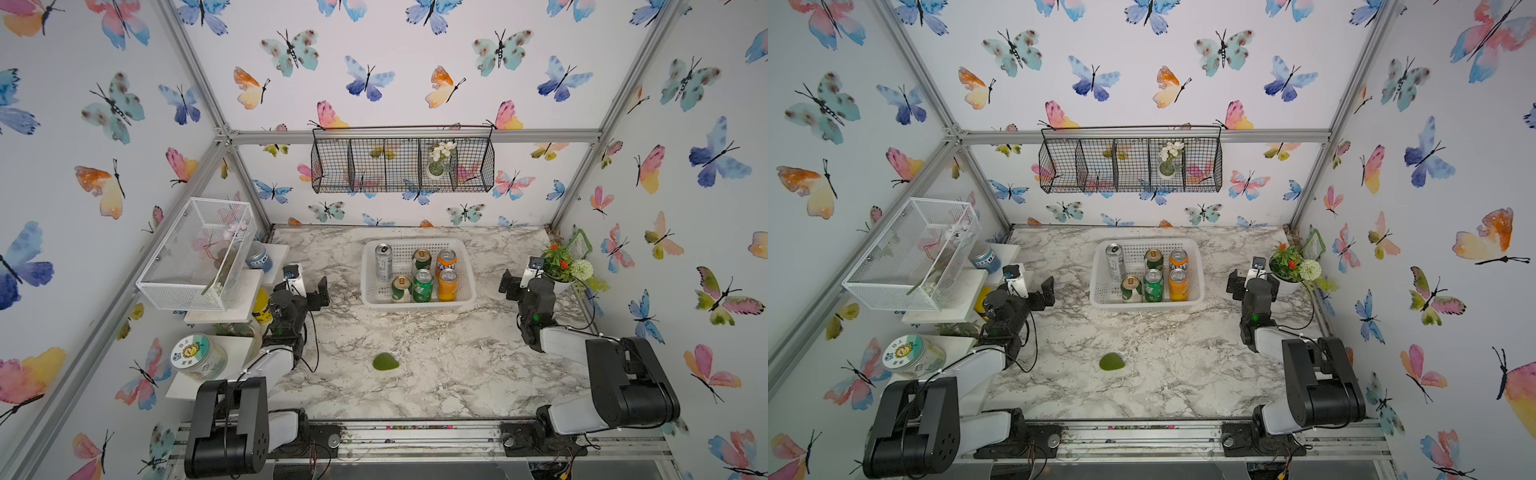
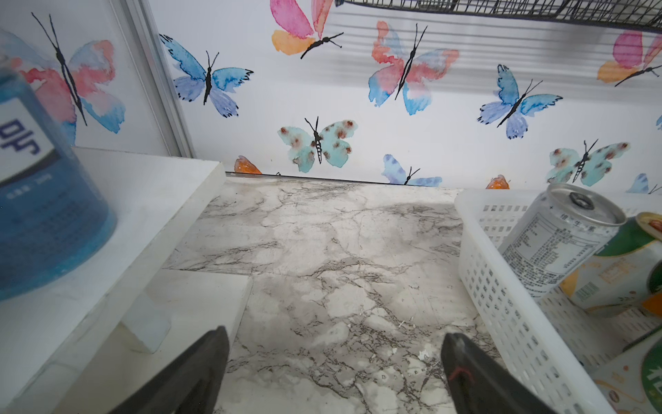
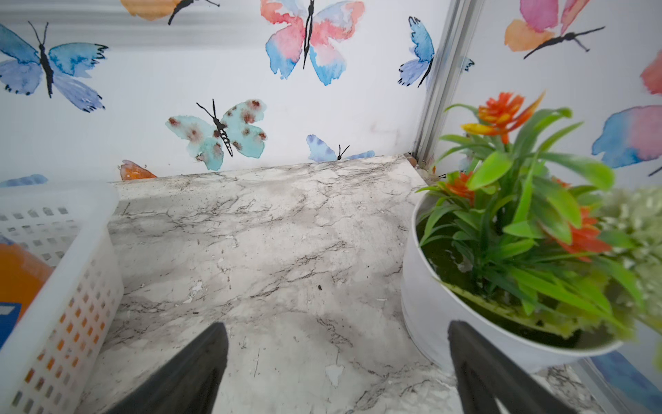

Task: Take out the drinks from the basket
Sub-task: Pick up the drink from the basket.

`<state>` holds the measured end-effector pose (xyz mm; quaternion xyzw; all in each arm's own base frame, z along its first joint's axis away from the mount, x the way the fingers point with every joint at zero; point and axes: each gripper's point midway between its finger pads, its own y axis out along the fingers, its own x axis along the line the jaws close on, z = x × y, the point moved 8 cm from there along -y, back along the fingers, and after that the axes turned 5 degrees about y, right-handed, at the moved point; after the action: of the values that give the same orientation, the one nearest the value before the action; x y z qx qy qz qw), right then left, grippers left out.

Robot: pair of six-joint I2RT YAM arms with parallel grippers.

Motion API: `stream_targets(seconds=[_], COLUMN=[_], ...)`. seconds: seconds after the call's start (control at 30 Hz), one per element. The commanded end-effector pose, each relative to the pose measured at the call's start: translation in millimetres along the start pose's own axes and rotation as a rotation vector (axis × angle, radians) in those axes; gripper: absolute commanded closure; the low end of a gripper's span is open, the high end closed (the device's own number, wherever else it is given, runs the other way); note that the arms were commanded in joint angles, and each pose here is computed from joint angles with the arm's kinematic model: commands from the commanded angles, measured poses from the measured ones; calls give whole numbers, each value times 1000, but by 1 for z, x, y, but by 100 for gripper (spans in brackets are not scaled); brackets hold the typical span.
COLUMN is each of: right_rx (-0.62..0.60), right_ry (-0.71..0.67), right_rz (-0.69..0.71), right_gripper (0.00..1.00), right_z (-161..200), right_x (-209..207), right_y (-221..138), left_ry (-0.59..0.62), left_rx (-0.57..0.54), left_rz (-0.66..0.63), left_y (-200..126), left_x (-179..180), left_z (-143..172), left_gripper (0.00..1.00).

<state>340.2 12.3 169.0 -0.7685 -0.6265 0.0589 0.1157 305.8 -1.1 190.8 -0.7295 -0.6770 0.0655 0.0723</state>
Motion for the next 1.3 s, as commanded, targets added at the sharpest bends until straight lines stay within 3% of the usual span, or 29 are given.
stream_targets(seconds=[0.0,0.07,0.13,0.2,0.27,0.37,0.53,0.73,0.9,1.13,1.27], right_rx=[70,97,110,224,321,355,328,413,392,315,299], right_ry=[40,97,229,282,219,261,321,363,379,356,340], right_rz=[115,226,445,573,505,471,250,93,13,46,-41], right_gripper=[1,1,1,2,1,2,3,5,5,4,4], right_z=[0,-4,-6,-8,-9,-9,-19,-27,-34,-43,-62], right_x=[-10,-15,-27,-28,-16,-10,4,21,25,19,28], right_y=[2,10,20,29,47,52,42,38,28,23,22], left_ry=[-81,-129,-229,-368,-492,-643,-747,-721,-526,-671,-624], left_rx=[-82,-123,-152,-136,-112,-48,-86,3,-33,-34,-18], left_rz=[-8,27,30,-13,-36,-96,44,232,177,226,340], left_y=[-1,0,6,13,17,19,21,34,13,4,6], left_x=[1,-1,1,6,9,14,4,-21,-53,-58,-68], left_z=[-31,-45,-59,-70,-78,-82,-86,-111,-135,-124,-136], left_gripper=[1,1,1,1,1,1,1,1,1,1,1])
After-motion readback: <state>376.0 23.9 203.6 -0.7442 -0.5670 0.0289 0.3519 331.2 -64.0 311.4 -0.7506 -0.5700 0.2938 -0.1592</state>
